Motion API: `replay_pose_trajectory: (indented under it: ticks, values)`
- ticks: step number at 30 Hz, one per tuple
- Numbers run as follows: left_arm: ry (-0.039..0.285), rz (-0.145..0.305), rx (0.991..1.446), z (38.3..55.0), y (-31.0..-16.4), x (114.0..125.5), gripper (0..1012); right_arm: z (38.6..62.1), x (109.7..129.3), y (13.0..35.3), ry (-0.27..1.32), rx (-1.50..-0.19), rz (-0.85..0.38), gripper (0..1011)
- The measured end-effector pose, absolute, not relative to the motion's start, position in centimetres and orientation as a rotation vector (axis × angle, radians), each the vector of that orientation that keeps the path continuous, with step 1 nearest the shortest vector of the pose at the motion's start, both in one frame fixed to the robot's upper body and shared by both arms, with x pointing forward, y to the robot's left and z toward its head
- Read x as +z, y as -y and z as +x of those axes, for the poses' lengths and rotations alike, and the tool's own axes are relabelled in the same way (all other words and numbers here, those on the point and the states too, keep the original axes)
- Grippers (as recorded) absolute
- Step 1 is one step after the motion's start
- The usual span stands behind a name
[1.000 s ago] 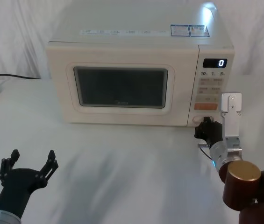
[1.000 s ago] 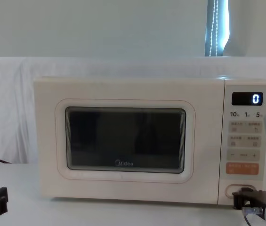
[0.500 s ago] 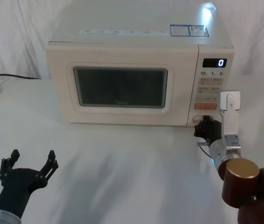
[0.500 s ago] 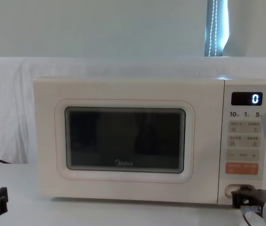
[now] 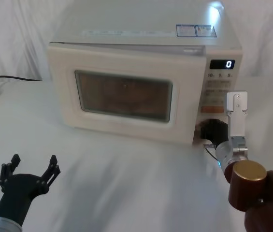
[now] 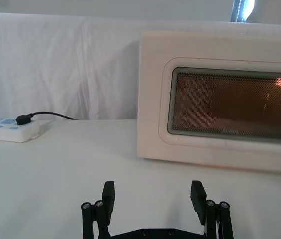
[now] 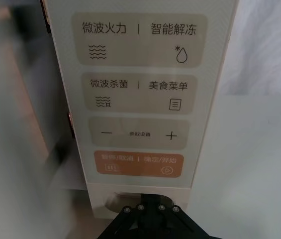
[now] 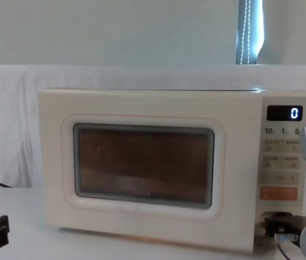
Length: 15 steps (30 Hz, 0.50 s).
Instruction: Press the button to open the microwave door with one hand; close the microwave door with the other hand.
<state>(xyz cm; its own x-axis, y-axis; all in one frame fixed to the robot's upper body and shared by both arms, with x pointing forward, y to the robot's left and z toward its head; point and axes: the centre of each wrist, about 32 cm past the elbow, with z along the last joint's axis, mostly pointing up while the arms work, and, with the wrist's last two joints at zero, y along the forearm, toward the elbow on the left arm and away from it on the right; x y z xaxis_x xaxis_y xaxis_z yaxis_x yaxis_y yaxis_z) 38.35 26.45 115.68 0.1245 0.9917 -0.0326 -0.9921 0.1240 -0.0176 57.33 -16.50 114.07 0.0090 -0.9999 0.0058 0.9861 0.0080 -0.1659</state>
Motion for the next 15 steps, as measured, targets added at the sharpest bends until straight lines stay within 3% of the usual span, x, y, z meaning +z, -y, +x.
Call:
replay_pose_trajectory:
  ticks: [15]
  values:
    - [-0.014,-0.038,1.446,38.35,-26.45,115.68,1001,57.28,114.09,16.63,-0.128,-1.552,-0.128,0]
